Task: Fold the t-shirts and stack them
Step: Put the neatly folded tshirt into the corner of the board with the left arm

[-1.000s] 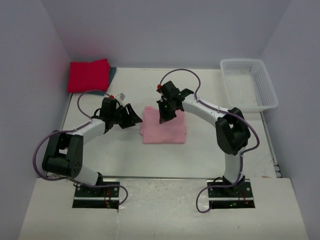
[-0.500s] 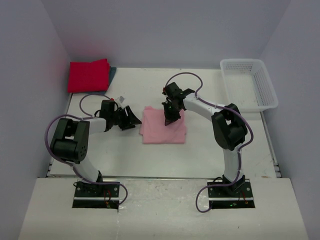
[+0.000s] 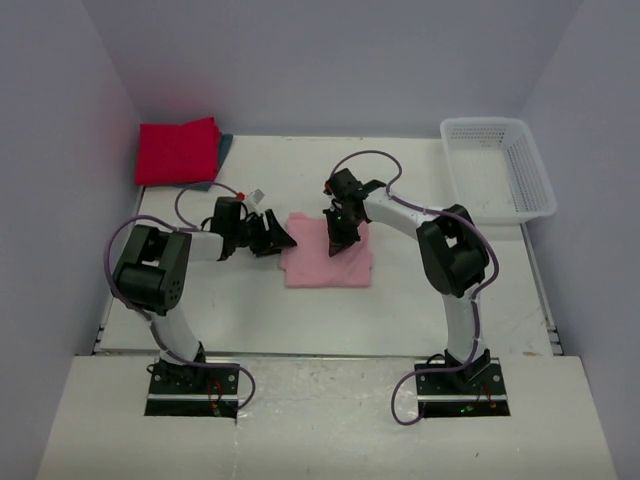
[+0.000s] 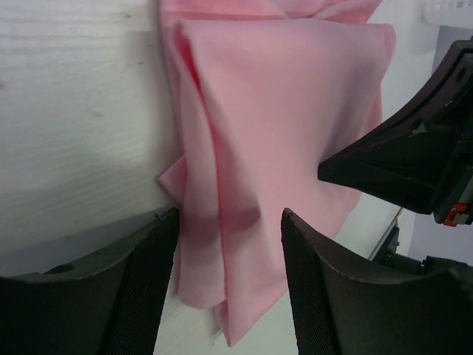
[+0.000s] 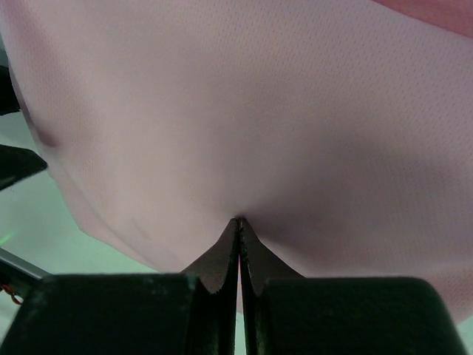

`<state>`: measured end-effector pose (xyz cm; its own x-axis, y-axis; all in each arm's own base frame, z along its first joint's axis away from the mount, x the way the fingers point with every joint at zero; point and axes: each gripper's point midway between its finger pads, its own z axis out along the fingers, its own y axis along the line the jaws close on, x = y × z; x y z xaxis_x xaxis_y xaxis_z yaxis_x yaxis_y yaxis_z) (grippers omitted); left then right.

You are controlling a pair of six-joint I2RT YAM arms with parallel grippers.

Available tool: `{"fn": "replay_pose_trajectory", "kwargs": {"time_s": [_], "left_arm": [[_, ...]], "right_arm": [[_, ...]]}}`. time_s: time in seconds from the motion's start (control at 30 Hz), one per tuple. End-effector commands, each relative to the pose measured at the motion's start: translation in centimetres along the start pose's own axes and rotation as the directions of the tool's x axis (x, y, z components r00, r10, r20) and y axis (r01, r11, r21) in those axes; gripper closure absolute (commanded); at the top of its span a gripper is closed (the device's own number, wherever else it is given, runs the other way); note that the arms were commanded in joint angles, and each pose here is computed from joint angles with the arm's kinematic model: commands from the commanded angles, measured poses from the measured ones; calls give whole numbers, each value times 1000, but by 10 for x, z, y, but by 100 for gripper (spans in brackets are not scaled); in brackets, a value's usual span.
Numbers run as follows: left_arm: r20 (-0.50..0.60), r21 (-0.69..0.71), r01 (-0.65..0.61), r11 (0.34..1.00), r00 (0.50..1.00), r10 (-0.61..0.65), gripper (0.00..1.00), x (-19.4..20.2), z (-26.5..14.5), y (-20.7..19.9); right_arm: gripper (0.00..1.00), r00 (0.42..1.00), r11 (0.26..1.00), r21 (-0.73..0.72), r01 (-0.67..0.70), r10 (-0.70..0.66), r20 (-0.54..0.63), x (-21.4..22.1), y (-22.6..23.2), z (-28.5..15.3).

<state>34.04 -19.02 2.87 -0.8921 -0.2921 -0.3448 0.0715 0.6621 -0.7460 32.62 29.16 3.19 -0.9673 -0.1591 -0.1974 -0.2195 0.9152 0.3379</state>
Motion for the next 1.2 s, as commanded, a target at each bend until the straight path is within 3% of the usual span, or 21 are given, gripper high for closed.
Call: {"fn": "replay_pose_trajectory", "kwargs": {"time_s": [0.0, 0.2, 0.27, 0.33, 0.4, 0.47, 0.73, 0.83, 0.97, 1.17], "left_arm": [[-115, -64, 11, 998, 993, -19, 39, 37, 21, 20], [-155, -44, 26, 999, 987, -33, 38, 53, 45, 12], [-165, -46, 30, 998, 986, -37, 43, 57, 49, 13], [-165, -72, 39, 997, 985, -51, 54, 59, 52, 19], [-168, -86, 41, 995, 984, -55, 86, 59, 53, 23], [-170, -108, 35, 994, 984, -53, 100, 58, 55, 28], [-117, -122, -65, 990, 992, 50, 100, 18, 55, 11], [-52, -136, -143, 980, 989, 137, 100, -10, 45, -6], [44, -254, -247, 935, 963, 266, 100, -55, 17, -23], [165, -365, -368, 855, 879, 448, 100, -128, -16, -64]], "right_arm": [[100, 1000, 999, -41, 14, -14, -1, -3, 12, -4], [100, 1000, 998, -55, 19, -19, 3, -3, 16, -8], [100, 1000, 998, -66, 23, -22, 5, -4, 18, -10], [100, 1000, 997, -71, 23, -22, 8, -4, 19, -11], [100, 1000, 997, -77, 22, -21, 12, -5, 21, -12], [100, 999, 996, -86, 23, -21, 24, -6, 23, -15], [100, 993, 998, -11, 55, -54, 108, -12, 18, -41], [100, 980, 997, 29, 67, -72, 187, -16, 18, -73], [100, 954, 994, 92, 63, -87, 287, -11, 14, -120], [100, 949, 993, 81, 84, -104, 299, 25, 17, -132]]}}
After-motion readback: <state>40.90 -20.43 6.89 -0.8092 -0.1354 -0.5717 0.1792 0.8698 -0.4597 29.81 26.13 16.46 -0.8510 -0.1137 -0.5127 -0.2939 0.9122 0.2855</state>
